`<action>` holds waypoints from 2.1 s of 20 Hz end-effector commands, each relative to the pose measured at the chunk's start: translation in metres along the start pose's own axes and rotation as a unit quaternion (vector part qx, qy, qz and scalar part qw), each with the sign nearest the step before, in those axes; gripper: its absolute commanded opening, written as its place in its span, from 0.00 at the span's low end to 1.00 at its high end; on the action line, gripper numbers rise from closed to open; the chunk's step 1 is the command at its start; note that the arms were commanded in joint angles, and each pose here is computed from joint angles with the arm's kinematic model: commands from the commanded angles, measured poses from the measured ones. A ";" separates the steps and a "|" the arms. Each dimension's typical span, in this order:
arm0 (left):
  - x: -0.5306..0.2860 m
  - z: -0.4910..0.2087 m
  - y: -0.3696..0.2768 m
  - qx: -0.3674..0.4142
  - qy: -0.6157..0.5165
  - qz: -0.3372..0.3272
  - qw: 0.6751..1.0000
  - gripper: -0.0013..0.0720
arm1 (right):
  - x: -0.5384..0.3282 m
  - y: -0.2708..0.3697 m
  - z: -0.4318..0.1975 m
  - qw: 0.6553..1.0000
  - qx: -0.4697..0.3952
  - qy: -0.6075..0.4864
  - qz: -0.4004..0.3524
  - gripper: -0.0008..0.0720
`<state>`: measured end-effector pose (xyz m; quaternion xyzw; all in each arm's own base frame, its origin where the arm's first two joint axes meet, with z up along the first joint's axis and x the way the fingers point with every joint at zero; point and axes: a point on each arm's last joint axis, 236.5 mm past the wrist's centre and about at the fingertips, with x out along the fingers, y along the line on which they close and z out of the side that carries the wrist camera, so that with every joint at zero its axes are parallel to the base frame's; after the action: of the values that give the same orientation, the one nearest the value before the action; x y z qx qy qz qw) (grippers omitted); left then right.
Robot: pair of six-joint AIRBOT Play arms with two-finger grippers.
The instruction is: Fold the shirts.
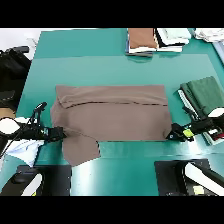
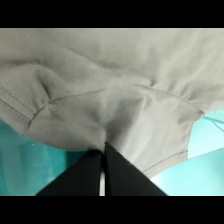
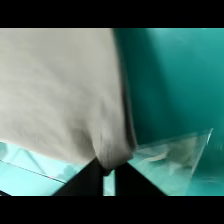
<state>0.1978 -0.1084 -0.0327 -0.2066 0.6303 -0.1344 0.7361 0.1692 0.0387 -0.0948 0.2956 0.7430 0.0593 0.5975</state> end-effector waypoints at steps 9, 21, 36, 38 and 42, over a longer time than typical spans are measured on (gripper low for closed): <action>-0.066 -0.058 -0.007 0.052 0.022 0.040 0.998 0.05 | -0.085 0.000 -0.015 0.973 -0.135 -0.108 -0.151 0.04; -0.046 0.122 0.011 0.084 -0.073 0.102 0.989 0.05 | -0.120 0.084 0.116 0.955 -0.199 -0.156 -0.156 0.04; -0.019 0.179 -0.013 0.032 -0.084 0.038 0.995 0.47 | -0.130 0.123 0.202 0.960 -0.228 -0.150 -0.061 0.63; -0.018 0.182 -0.026 0.045 -0.090 0.010 0.995 0.05 | -0.132 0.092 0.200 0.970 -0.192 -0.138 -0.057 0.75; -0.002 0.173 -0.068 0.080 -0.087 -0.019 0.993 0.05 | -0.104 0.032 0.188 0.985 -0.125 -0.108 -0.039 0.75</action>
<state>0.3726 -0.1147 0.0171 -0.1700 0.5576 -0.1475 0.7990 0.3870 -0.0218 -0.0207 0.1586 0.6597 0.1035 0.7273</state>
